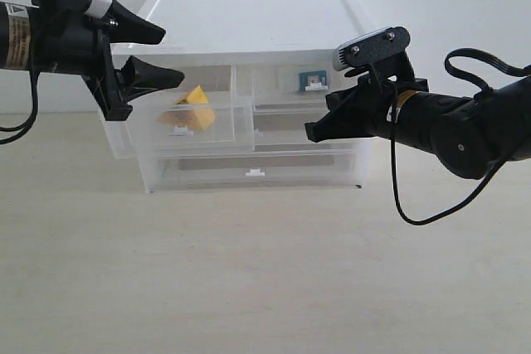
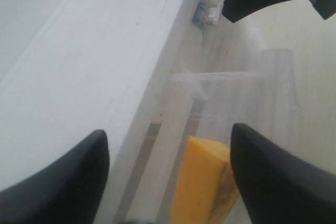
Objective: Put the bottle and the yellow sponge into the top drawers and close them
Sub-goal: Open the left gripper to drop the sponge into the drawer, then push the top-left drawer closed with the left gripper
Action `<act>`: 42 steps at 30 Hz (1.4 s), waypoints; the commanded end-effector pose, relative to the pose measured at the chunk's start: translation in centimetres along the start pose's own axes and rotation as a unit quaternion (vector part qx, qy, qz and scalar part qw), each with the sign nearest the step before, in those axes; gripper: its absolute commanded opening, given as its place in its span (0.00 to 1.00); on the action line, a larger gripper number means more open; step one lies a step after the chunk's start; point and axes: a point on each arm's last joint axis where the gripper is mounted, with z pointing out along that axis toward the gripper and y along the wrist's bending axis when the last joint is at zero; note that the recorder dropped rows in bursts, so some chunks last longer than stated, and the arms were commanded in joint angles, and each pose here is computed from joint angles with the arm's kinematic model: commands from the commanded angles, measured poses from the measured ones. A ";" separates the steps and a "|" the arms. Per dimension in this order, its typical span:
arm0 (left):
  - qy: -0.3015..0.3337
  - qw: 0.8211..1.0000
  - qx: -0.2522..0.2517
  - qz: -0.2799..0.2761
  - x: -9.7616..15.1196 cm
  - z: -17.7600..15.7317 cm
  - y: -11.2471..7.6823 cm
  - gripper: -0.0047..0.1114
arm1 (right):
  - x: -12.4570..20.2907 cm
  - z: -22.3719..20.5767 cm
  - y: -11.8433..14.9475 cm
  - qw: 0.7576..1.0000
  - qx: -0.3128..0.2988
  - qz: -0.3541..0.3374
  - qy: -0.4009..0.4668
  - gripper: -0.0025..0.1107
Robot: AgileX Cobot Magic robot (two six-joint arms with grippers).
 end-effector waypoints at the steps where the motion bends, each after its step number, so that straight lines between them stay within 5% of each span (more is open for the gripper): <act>1: -0.055 0.996 -0.055 -0.053 -2.9 -2.0 1.2 0.55 | -0.7 0.3 -0.8 0.999 0.017 0.021 -0.023 0.02; 6: -0.061 0.972 -0.050 -0.222 -5.9 -5.5 0.3 0.48 | -0.7 0.3 -0.8 0.999 0.018 0.019 -0.024 0.02; 9: -0.049 0.942 -0.027 -0.332 -5.5 -6.3 -1.3 0.29 | -0.7 0.3 -0.8 0.999 0.018 0.020 -0.024 0.02; 11: -0.035 0.938 0.007 -0.346 -4.4 -5.9 -3.2 0.10 | -0.7 0.3 -0.8 0.999 0.019 0.021 -0.024 0.02; 12: -0.025 0.937 0.022 -0.348 -3.6 -5.7 -4.1 0.08 | -0.7 0.3 -0.8 0.999 0.019 0.021 -0.023 0.02; 21: 0.032 0.924 0.017 -0.381 4.4 -2.5 -9.0 0.07 | -0.6 0.3 -0.8 0.999 0.019 0.022 -0.020 0.02; 30: -0.013 0.915 -0.020 -0.402 8.0 1.7 -7.5 0.07 | -0.5 0.3 -0.8 1.000 0.019 0.021 -0.014 0.02; 37: -0.046 0.923 -0.042 -0.380 7.8 2.6 -5.8 0.07 | -0.6 0.3 -0.8 0.999 0.021 0.020 -0.017 0.02; 42: -0.012 0.928 -0.096 -0.360 8.0 2.8 -3.9 0.07 | -0.6 0.3 -0.8 0.999 0.021 0.019 -0.018 0.02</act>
